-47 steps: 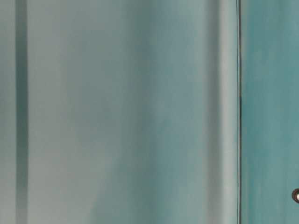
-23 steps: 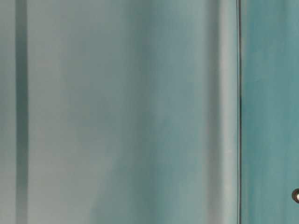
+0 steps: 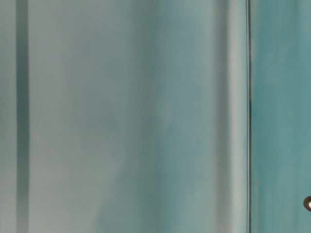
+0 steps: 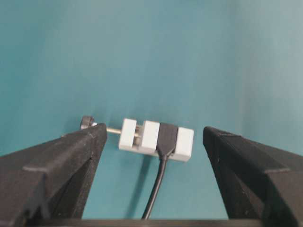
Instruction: Insert the USB cable into the female connector supported by the left arm.
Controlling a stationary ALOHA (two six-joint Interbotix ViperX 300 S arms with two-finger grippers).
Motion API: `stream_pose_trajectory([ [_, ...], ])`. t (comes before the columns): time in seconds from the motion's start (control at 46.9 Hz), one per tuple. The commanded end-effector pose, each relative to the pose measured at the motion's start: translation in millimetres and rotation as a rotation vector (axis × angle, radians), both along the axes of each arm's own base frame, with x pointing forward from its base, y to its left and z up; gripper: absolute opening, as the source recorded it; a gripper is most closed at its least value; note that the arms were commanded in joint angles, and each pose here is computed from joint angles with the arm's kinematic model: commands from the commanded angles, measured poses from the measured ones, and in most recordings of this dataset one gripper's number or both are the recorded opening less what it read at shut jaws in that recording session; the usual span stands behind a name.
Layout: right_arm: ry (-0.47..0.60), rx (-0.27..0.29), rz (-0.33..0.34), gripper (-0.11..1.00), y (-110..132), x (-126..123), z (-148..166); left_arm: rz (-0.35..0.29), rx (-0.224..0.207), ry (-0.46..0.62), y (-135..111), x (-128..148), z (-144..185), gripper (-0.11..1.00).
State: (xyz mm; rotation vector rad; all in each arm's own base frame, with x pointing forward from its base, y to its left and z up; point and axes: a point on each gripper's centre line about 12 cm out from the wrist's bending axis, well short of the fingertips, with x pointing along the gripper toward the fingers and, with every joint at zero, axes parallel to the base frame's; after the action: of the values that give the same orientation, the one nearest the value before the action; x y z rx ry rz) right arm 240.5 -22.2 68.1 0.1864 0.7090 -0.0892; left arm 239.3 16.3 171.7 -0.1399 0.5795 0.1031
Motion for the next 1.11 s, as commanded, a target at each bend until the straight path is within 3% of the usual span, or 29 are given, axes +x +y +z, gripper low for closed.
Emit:
stream_pose_trajectory([
  [0.0, -0.003, -0.003, 0.023, 0.33, 4.6, 0.6, 0.3, 0.008, -0.009, -0.014, 0.5, 1.6, 3.3, 0.93],
  [0.192, -0.007, -0.005, 0.035, 0.33, 6.8, 1.9, 1.2, 0.009, -0.008, -0.013, 0.8, 1.2, 2.8, 0.93],
  [0.405, -0.068, -0.026, 0.043, 0.33, 4.8, 22.0, 17.4, 0.007, -0.007, -0.007, 0.3, -1.3, -0.8, 0.93],
  [0.575, -0.042, -0.080, 0.070, 0.32, 1.2, 38.7, 28.2, 0.007, -0.005, -0.008, 0.1, -5.5, -6.1, 0.93],
  [0.789, -0.012, -0.147, 0.113, 0.19, -1.8, 54.2, 38.3, 0.005, -0.004, -0.026, -0.8, -10.4, -11.8, 0.93],
  [0.959, 0.006, -0.135, 0.098, 0.07, -2.6, 52.0, 37.7, -0.005, -0.004, -0.033, -3.4, -13.7, -13.5, 0.93],
  [1.087, 0.015, -0.078, 0.030, 0.04, -6.5, 40.1, 36.1, -0.005, -0.004, -0.040, -3.5, -15.2, -11.5, 0.93],
])
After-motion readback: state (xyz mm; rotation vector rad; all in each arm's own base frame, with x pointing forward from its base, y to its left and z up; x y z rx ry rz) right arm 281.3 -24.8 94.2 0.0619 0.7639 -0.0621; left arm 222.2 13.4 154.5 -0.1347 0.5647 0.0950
